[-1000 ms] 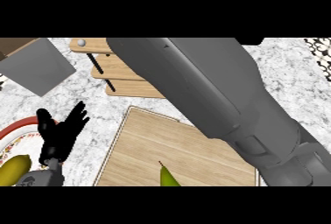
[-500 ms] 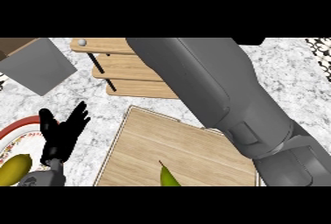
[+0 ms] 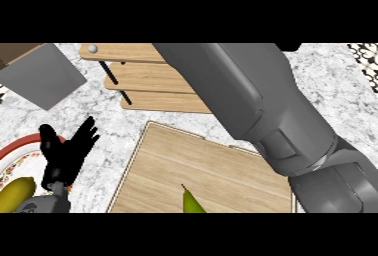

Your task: Pick the croissant from the tray and place it in the tiered shelf

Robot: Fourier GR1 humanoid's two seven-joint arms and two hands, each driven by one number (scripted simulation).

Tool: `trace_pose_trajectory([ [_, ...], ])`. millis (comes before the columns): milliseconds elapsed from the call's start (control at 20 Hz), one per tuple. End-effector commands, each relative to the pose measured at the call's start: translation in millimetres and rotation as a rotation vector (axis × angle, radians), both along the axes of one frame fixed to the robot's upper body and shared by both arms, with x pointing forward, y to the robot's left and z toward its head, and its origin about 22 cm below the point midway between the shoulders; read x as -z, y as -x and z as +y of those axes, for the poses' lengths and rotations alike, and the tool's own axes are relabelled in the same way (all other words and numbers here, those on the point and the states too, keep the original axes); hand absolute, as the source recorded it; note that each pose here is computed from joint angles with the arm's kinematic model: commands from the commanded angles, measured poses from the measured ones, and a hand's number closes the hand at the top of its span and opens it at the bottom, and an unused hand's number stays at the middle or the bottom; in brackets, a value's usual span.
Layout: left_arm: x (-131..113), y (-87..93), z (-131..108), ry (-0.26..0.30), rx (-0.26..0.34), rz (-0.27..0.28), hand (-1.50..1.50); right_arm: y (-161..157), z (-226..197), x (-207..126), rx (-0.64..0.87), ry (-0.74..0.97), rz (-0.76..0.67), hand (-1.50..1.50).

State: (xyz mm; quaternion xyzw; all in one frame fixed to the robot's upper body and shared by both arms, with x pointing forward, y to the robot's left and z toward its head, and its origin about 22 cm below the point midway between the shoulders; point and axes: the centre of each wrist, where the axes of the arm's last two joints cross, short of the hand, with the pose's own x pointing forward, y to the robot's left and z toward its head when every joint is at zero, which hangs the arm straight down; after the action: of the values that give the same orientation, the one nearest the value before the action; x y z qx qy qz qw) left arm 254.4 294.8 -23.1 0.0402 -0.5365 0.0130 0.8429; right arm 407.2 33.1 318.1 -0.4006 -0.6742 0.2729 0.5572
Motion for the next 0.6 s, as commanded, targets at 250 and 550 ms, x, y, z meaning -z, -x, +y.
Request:
trace_pose_trajectory([
  [250, 0.1, 4.2, 4.3, 0.008, -0.005, 0.015, 0.00, 2.2, -2.9, -11.7, 0.084, -0.244, -0.049, -1.50],
  [550, 6.9, 1.5, -3.8, 0.010, 0.022, 0.029, 0.00, -4.0, -17.8, -5.0, 0.071, -0.468, -0.094, -1.50],
])
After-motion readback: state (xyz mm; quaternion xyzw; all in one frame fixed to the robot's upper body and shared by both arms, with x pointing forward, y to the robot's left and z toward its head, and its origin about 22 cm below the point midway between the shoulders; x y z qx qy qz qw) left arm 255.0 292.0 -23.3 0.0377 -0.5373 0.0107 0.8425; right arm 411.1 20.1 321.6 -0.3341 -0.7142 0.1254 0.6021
